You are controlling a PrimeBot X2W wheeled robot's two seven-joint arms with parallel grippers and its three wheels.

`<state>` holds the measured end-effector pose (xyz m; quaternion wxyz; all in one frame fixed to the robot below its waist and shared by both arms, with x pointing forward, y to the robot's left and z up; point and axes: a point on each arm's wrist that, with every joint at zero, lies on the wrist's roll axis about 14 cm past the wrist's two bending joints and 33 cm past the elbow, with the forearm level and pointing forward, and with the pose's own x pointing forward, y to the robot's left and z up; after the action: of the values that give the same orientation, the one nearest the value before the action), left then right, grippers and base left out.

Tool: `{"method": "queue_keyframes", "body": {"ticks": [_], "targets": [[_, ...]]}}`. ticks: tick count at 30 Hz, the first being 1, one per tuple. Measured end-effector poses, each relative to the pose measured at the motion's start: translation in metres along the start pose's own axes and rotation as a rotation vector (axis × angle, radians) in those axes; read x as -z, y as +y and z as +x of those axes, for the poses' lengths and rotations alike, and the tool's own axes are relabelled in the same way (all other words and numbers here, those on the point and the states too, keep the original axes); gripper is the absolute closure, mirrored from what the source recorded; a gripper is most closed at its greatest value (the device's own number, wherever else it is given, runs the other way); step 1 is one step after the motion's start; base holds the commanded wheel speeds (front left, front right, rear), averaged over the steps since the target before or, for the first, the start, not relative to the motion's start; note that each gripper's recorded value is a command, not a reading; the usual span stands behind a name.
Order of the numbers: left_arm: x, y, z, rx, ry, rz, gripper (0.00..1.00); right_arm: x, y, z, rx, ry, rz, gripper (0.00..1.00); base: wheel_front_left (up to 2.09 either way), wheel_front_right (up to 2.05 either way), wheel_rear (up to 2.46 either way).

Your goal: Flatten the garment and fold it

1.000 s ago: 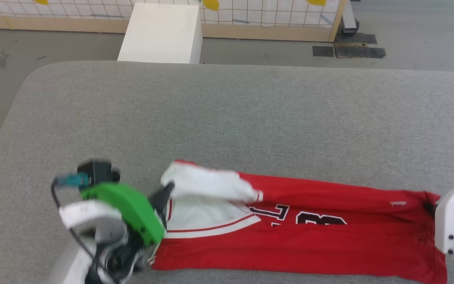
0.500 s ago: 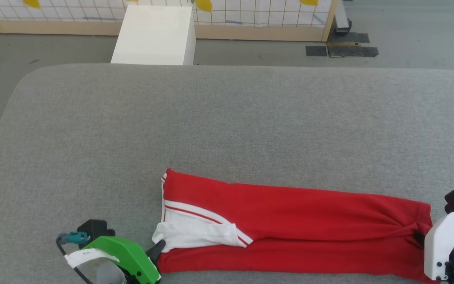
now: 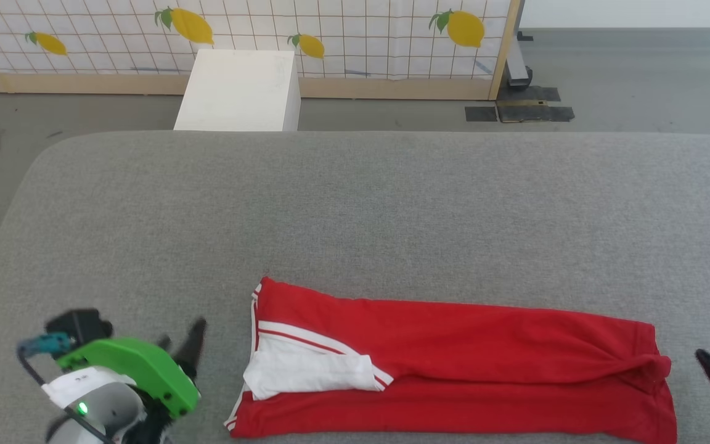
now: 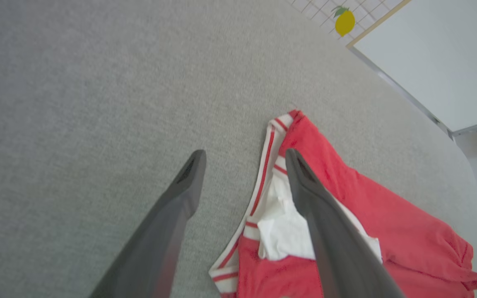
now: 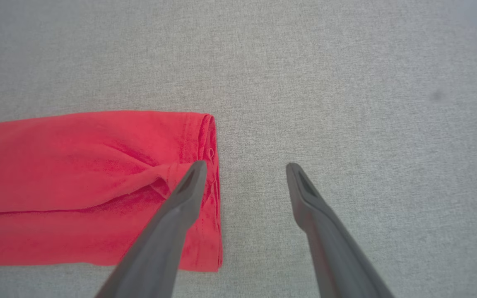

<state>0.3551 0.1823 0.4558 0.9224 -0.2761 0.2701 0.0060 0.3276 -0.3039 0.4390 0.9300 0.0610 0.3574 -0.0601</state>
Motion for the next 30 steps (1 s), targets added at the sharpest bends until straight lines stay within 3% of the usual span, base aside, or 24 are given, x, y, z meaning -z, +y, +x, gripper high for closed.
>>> {"method": "queue_keyframes", "body": {"ticks": [6,10,17,27,28,30], "targets": [[-0.088,-0.03,-0.01,0.078,-0.457,0.217,0.0,-0.011,-0.006,0.0,0.016,-0.009,0.014,0.0,0.0,0.0,0.0],[-0.114,-0.05,-0.018,0.13,-0.7,0.36,0.0,0.0,0.006,0.015,-0.011,0.074,-0.017,0.0,0.0,0.0,0.0],[-0.108,-0.065,-0.012,0.163,-0.753,0.47,0.0,0.039,0.024,0.04,-0.051,0.254,-0.067,0.0,0.0,0.0,0.0],[-0.099,-0.055,-0.006,0.124,-0.752,0.42,0.0,0.047,0.048,0.056,-0.123,0.318,-0.148,0.0,0.0,0.0,0.0],[-0.099,-0.055,-0.007,0.122,-0.753,0.415,0.0,0.048,0.049,0.056,-0.128,0.325,-0.149,0.15,0.0,0.0,0.0],[-0.098,-0.053,-0.006,0.117,-0.751,0.409,0.0,0.048,0.05,0.056,-0.134,0.33,-0.152,0.93,0.0,0.0,0.0]]}}
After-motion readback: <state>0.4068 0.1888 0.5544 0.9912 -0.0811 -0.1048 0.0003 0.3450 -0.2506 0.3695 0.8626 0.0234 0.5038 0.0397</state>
